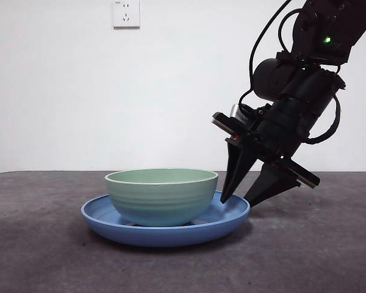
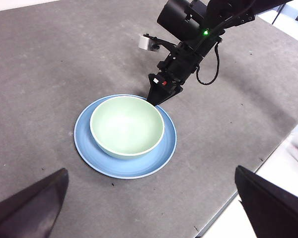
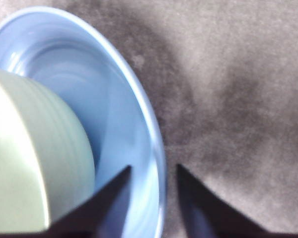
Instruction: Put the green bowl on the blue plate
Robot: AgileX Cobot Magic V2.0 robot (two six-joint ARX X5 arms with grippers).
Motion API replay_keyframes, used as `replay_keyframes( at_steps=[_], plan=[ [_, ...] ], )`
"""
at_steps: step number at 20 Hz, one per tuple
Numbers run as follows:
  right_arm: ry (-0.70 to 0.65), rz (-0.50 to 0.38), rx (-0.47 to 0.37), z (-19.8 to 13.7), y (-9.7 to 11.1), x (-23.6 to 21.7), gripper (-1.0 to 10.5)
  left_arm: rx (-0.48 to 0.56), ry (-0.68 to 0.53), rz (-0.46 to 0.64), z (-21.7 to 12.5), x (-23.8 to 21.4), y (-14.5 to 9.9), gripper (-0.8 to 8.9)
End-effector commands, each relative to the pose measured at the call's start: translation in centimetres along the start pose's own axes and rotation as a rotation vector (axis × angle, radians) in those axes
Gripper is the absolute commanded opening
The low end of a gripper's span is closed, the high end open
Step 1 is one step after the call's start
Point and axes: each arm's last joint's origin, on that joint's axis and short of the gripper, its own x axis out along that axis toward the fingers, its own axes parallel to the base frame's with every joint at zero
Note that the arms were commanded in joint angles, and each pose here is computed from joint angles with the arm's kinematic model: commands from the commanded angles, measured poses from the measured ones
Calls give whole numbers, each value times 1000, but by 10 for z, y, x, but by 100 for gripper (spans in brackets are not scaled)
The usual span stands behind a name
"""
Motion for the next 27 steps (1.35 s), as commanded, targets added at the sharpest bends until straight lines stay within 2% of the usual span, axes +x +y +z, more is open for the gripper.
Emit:
replay_keyframes(
  at_steps=[1,6,10,15,19,23,27],
  plan=[
    [-22,9,-3,7,2,0,191,7,-16,-11,3,-1,-1,658],
    [-103,6,-25,20,12,-46,192,8,-17,-11,3,-1,-1,658],
    [-264,-37,-83,8,39,-118,343,7,-16,-11,3,-1,-1,658],
    [-330,-206,-228,-56,77,-186,512,7,-17,-11,3,-1,-1,658],
    [-333,-212,-296,-102,92,-211,522,7,-17,-11,3,-1,-1,658],
    [-342,-178,-365,-154,94,-225,585,6,-17,-11,3,-1,-1,658],
    [-390,-173,-390,-197,75,-224,585,4,-17,-11,3,-1,-1,658]
  ],
)
